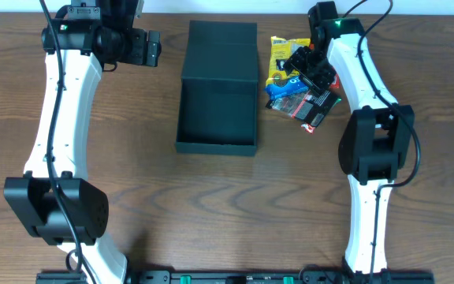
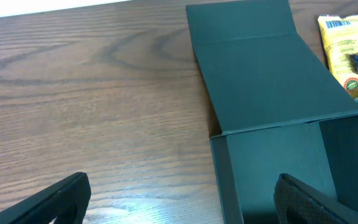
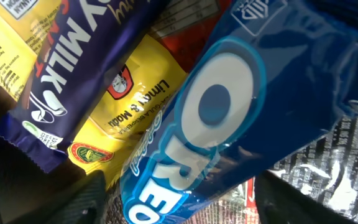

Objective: Pack container
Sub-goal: 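Grasp the blue Oreo pack with the right gripper and lift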

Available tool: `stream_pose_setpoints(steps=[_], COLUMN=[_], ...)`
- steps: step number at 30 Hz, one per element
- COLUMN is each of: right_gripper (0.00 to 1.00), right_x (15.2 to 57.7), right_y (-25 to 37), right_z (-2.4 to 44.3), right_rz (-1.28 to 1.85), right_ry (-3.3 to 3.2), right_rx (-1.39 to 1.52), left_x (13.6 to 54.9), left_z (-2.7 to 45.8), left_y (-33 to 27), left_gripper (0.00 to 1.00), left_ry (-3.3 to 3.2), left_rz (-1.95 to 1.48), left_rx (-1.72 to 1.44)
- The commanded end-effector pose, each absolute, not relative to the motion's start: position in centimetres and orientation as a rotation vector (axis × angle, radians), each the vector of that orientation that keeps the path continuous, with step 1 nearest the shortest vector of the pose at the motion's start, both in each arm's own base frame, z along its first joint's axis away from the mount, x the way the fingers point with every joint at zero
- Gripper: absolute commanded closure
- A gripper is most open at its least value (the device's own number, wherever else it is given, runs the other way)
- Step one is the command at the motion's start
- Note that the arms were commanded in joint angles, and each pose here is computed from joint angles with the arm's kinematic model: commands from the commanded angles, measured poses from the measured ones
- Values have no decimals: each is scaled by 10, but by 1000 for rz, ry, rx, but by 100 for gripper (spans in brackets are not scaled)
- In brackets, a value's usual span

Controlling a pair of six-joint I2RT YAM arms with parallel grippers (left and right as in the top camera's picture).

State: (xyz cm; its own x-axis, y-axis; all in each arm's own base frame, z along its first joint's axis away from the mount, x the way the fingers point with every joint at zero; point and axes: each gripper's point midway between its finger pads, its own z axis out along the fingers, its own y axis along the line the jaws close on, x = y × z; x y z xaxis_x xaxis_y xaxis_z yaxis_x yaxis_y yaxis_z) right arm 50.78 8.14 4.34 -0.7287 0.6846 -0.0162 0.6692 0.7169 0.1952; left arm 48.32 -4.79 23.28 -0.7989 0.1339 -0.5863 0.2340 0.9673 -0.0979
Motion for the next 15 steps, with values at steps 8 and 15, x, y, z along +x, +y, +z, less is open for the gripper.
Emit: stream_pose_setpoints(steps=[8, 15], right_gripper=[35, 53], right_x=[510, 511], right_y=[80, 77], right_z=[26, 26], right_rz=[253, 254], right_ry=[2853, 2843], right_rx=[1120, 1126], left_x=[484, 485], left_z=[230, 230], left_y=[-48, -48], left_gripper=[5, 5], left_ry=[2509, 2504], left_rz=[-218, -217], left_rx=[275, 275])
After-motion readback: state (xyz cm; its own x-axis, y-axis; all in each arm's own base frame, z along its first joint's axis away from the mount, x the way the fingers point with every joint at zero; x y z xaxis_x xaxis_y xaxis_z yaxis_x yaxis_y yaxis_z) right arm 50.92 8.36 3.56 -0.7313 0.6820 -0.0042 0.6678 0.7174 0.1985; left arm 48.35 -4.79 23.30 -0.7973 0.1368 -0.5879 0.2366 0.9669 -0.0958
